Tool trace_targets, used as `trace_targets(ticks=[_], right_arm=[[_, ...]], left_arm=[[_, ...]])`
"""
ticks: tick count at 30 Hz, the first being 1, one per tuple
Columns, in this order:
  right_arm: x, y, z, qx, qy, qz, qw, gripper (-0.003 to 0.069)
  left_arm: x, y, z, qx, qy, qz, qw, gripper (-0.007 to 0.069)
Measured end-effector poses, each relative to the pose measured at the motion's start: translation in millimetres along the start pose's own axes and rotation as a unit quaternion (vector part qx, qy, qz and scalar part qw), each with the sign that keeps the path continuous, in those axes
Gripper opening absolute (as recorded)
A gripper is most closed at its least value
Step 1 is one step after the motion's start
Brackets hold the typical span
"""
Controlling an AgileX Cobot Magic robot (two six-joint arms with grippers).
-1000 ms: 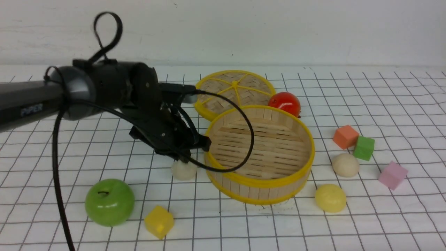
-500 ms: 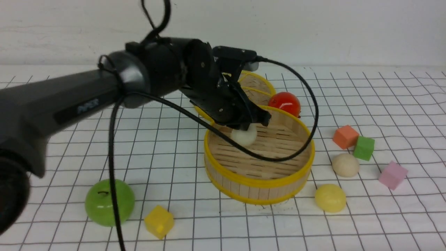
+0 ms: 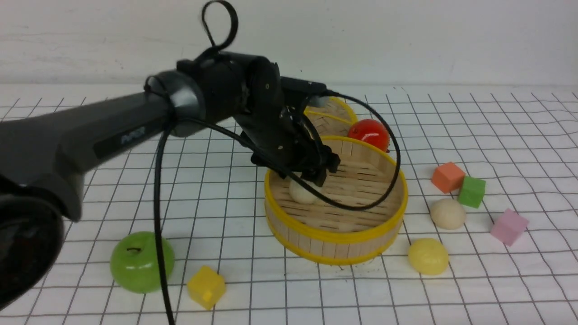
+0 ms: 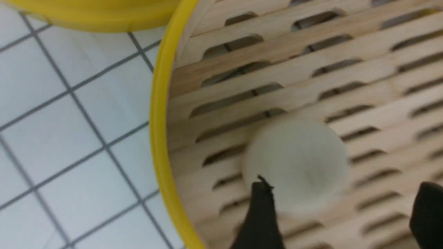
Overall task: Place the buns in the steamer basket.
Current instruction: Use the left arm to put the steamed stuffed bun into the steamer, then use the right arm to grab a steamed stuffed bun
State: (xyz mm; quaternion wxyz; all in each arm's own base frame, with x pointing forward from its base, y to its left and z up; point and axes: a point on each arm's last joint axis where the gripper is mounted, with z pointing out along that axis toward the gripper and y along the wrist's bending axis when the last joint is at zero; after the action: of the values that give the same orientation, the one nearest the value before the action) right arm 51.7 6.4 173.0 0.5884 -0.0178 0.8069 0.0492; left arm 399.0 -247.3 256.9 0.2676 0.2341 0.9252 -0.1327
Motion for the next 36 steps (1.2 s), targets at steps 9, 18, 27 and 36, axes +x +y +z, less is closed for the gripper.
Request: trace_targets(ticks=[9,18,27,36], right_arm=[[0.0,0.0,0.0,0.000,0.000,0.000,1.000,0.0239],[-2.2,2.9,0.6,-0.018,-0.019,0.087,0.996,0.0239],[-30.3,5.7,-6.0,-0.078,-0.124,0.345,0.927,0.0223],[-114.7,26.3,2.9,-0.082,0.144,0.170,0.971,0.0043]], left_arm=[[20.0,-17.1,-182.6,0.017,-0.129,-0.022,0.991,0.0021],[155.8,-13.3,-228.8,0.051,-0.239,-0.073,0.967,-0.0013],[302.9,7.3,-211.4,0.047,-0.392,-0.101,0.913,-0.0013],[336.8,11.1,-213.6,0.053,-0.468,-0.088,0.877,-0.0013]])
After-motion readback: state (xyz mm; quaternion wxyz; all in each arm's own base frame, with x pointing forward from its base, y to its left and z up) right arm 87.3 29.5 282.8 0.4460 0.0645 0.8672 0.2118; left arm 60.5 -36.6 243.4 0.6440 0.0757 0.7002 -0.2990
